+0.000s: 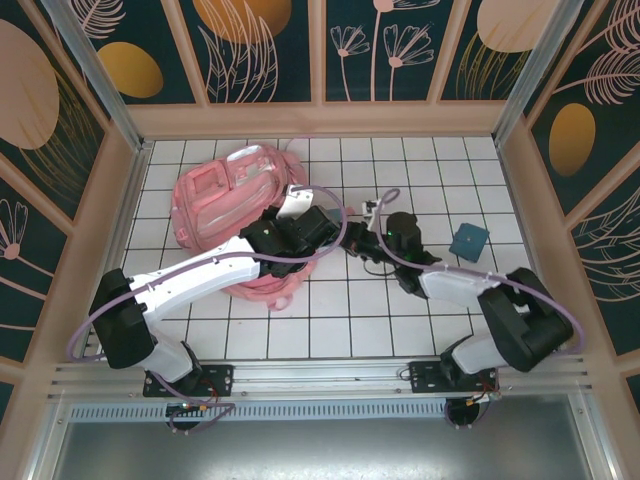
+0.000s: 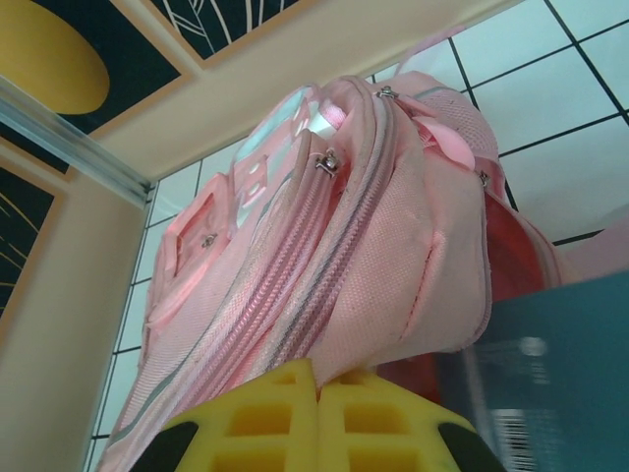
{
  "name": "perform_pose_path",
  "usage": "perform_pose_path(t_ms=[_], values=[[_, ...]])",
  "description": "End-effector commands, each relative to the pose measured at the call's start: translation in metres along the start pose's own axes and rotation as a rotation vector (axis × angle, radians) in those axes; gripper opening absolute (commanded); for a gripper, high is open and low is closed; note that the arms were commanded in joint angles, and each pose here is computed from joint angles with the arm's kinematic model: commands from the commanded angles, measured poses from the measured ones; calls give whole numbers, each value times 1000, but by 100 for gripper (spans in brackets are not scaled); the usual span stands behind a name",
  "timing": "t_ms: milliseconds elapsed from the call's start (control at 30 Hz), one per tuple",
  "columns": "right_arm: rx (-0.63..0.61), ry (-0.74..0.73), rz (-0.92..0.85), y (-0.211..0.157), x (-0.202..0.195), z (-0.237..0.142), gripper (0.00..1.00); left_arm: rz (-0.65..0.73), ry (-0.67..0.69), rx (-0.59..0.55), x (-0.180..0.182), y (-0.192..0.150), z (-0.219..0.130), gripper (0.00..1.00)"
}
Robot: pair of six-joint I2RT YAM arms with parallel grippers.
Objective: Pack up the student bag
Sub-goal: Open the student bag at the middle-left of the table, then place the book in the student bag.
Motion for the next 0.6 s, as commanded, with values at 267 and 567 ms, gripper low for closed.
perform_pose_path(t_ms=[267,567], values=[[119,108,34,-15,4,48,2,-87,49,-89,21,23,-13,0],[75,1,40,-25,-17,17,2,-85,47,-81,19,21,-8,0]])
Point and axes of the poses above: each hand's point on the last joint's axis, 136 mm out from that joint toward the fingers, its own z axis out along the fingers, its own x axis along the line the jaws close on, y = z × x, the point moved 10 cm from there along -z, back along the fingers, and after that the axes turned 14 degrees about z, right-handed, at the moved point
